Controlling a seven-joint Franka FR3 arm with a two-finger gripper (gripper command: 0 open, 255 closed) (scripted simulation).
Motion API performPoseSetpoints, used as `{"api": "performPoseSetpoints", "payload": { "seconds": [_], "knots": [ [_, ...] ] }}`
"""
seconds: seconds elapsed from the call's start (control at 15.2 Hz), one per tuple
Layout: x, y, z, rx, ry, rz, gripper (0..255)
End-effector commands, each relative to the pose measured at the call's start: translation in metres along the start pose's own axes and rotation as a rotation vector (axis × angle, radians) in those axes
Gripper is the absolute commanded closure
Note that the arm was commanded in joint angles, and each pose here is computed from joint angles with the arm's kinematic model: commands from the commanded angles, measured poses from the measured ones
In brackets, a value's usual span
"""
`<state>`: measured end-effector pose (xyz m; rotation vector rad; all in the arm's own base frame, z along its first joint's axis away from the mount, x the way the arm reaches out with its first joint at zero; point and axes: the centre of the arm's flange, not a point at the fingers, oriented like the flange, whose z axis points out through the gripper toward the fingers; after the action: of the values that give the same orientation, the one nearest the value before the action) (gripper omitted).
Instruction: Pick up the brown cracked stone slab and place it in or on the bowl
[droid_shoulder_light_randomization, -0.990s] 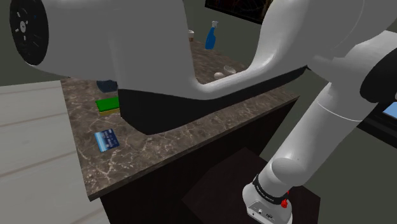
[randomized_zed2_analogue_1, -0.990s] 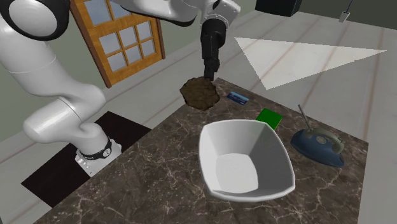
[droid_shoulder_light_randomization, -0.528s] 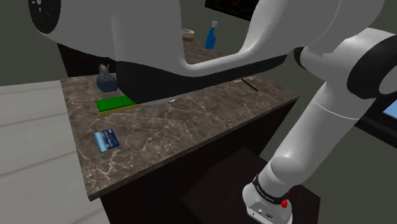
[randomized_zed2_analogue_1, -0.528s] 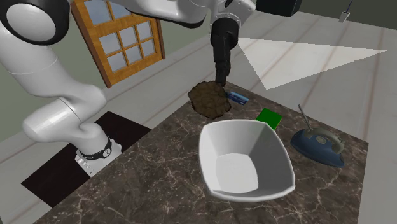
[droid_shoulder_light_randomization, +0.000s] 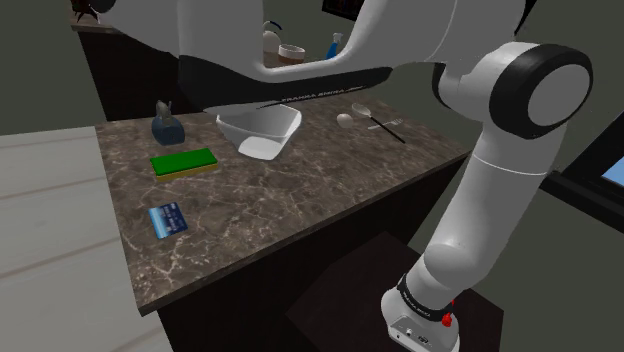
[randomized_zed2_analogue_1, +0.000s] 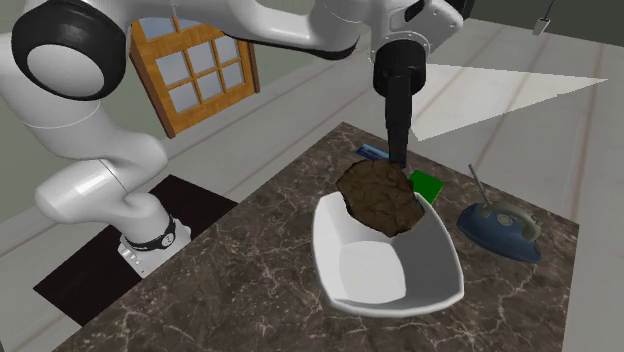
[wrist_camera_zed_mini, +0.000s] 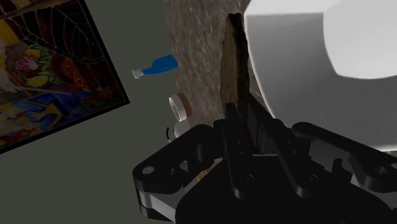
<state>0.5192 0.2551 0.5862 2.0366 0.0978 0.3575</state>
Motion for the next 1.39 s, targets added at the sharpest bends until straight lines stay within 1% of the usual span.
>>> {"api": "performPoseSetpoints", "payload": {
  "seconds": [0.0, 1.06, 1.32],
  "knots": [
    [0.021, 0.007, 0.019, -0.001, 0.001, 0.000, 255],
    [0.003, -0.069, 0.056, -0.001, 0.001, 0.000, 255],
    [0.003, -0.069, 0.056, -0.001, 0.001, 0.000, 255]
  ]
}}
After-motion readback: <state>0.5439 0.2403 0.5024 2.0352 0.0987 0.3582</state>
